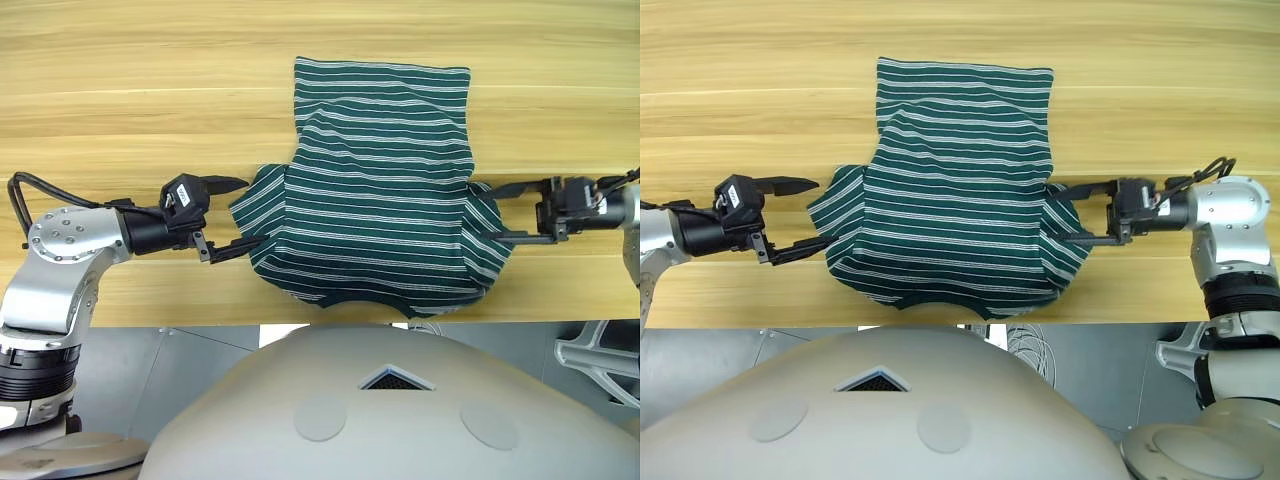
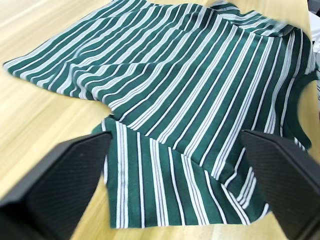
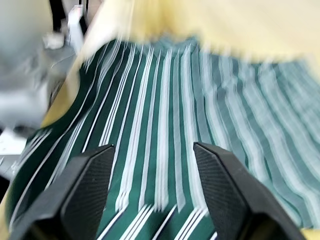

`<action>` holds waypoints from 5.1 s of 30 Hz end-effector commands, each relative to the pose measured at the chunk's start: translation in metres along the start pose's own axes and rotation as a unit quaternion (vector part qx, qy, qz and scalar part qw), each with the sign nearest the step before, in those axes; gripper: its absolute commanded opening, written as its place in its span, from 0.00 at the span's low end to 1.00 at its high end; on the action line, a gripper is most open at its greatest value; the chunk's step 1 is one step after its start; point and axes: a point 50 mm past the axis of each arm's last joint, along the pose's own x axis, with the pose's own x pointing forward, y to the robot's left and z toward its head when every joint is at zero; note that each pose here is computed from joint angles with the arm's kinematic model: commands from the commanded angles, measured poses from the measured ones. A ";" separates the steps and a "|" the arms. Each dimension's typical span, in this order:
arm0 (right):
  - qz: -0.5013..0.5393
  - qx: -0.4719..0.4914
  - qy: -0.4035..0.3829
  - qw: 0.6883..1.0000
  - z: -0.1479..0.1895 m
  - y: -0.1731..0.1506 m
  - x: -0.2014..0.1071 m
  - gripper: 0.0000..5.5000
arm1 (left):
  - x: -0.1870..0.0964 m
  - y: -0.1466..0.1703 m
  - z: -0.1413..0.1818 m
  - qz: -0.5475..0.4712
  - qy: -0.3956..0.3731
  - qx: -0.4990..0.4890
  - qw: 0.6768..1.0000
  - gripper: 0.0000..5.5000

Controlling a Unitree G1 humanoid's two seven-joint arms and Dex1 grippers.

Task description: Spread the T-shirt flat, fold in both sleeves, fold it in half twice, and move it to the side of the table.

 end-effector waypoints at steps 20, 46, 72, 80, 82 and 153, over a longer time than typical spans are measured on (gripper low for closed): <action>0.017 0.074 0.213 0.974 -0.058 -0.044 0.131 0.54 | 0.003 -0.041 -0.091 0.339 -0.103 -0.377 0.856 0.98; -0.020 0.044 0.167 0.985 -0.048 -0.050 0.131 0.54 | 0.041 -0.042 -0.107 0.295 -0.055 -0.364 0.881 0.49; -0.052 0.027 0.157 0.986 -0.041 -0.061 0.126 0.54 | 0.043 -0.036 -0.030 0.224 -0.210 -0.297 0.904 0.01; -0.050 0.011 0.166 0.985 -0.041 -0.063 0.126 0.54 | 0.089 -0.045 -0.038 0.118 -0.069 -0.266 0.954 0.01; -0.048 0.008 0.166 0.985 -0.042 -0.061 0.127 0.54 | 0.096 -0.044 -0.046 0.115 -0.033 -0.257 0.959 0.01; -0.391 0.306 0.042 0.867 -0.054 0.004 0.019 0.81 | 0.202 0.112 0.009 0.164 -0.011 -0.140 0.976 0.70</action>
